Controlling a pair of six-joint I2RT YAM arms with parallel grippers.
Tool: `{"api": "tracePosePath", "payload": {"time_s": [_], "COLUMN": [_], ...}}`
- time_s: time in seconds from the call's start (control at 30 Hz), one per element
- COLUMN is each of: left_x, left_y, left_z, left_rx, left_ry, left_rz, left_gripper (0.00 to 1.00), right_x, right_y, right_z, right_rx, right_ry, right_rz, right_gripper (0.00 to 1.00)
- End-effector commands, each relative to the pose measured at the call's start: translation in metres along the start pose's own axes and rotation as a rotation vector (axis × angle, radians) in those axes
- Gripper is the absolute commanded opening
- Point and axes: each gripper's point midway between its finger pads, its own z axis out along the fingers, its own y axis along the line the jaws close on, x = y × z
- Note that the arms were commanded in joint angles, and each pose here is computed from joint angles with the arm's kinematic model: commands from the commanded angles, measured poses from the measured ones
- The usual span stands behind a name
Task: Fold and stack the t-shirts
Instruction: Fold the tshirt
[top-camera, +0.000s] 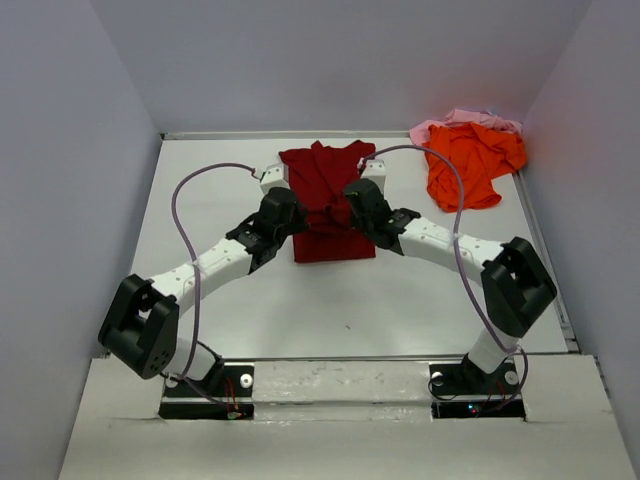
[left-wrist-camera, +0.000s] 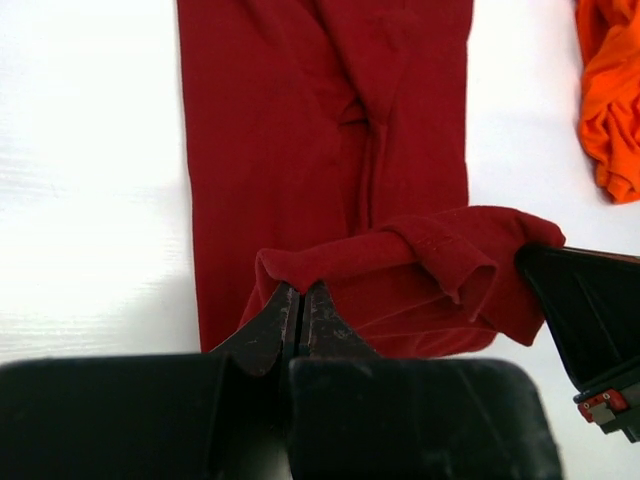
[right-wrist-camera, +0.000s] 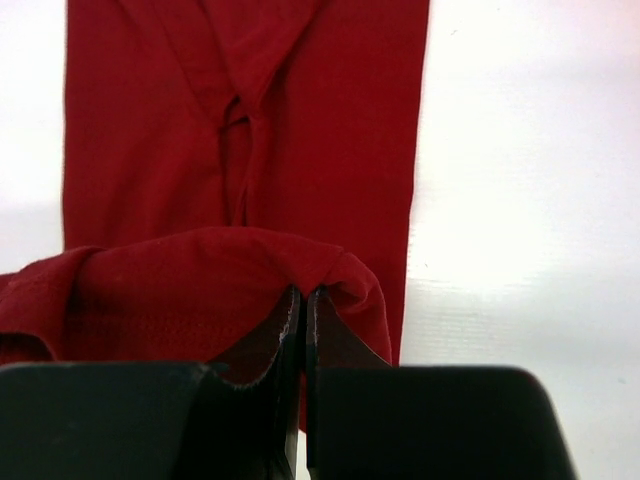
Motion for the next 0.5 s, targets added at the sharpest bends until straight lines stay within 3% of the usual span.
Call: {"api": "tracePosePath", "payload": {"time_s": [0.0,0.2,0.47], "left_x": [-0.029,-0.004,0.002], "left_y": [0.001,0.022,0.042], "left_z": [0.016,0.052,0.088], "left_rx": [-0.011,-0.075,-0.134], "left_ry": [-0.089,-0.038,-0.075], "left_rz": [-0.012,-0.010,-0.038], "left_gripper": [0.00,0.00,0.00], "right_x": [-0.011,0.017,0.029], "right_y": [-0.003,0.004,-0.004], "right_z": [0.030,0.072,0.110], "right_rx": [0.038,0.054,0.093], "right_ry": [-0.035,0.017,0.037], "right_rz": [0.013,0.005,0.015], "right_gripper": [0.00,0.00,0.00]}}
